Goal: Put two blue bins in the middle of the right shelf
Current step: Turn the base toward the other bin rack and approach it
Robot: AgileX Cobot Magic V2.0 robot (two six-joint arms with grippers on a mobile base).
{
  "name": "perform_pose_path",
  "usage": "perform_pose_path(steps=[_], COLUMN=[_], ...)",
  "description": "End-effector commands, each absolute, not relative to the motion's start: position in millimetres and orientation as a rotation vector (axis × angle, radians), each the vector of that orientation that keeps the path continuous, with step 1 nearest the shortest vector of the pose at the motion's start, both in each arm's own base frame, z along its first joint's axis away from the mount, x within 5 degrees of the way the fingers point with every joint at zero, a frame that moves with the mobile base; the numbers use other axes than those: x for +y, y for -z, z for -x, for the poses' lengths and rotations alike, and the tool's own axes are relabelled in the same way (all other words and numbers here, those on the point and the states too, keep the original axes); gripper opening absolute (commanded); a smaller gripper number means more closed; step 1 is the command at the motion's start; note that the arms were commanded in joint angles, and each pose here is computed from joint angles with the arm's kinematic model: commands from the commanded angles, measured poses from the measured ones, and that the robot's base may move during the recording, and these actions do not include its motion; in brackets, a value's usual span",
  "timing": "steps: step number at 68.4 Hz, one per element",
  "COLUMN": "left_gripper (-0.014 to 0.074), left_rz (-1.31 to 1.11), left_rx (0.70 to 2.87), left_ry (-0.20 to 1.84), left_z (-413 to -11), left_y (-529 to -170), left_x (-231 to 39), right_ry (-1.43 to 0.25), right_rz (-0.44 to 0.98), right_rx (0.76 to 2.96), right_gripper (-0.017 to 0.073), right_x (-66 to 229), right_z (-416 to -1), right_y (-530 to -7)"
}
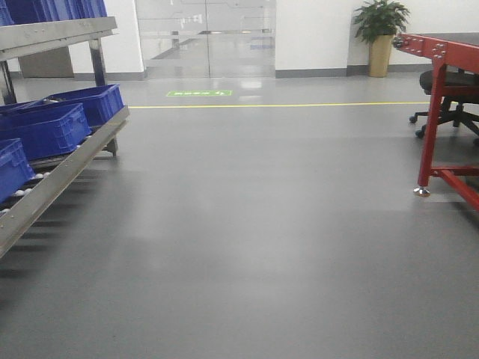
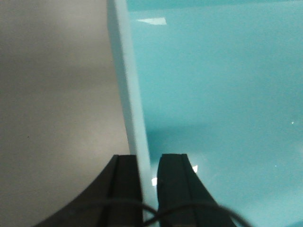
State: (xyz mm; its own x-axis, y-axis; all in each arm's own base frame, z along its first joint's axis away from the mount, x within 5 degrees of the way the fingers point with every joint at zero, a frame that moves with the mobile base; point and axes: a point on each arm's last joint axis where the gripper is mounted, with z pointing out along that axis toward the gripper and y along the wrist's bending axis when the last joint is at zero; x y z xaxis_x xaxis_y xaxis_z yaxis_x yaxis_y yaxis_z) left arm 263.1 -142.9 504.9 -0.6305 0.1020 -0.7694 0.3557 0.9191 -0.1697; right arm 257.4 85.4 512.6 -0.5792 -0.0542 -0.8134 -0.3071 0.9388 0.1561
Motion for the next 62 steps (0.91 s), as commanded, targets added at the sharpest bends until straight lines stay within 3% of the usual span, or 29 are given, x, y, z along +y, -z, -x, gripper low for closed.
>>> perform_pose_path(steps=[1, 62], left_gripper=[-0.0111, -0.0111], left_rz=[-0.328, -0.248], left_rx=[2.19, 1.626], left_ry=[0.368, 0.513], left_z=[-259, -273], left_y=[-514, -562], left_x=[-138, -146], right_ry=[-0.315, -0.315], right_rz=[0.252, 0.252], right_rx=[2.098, 2.098], right_gripper=[-0.0153, -0.0153], right_x=[80, 80], right_z=[-254, -254], right_y=[-523, -523])
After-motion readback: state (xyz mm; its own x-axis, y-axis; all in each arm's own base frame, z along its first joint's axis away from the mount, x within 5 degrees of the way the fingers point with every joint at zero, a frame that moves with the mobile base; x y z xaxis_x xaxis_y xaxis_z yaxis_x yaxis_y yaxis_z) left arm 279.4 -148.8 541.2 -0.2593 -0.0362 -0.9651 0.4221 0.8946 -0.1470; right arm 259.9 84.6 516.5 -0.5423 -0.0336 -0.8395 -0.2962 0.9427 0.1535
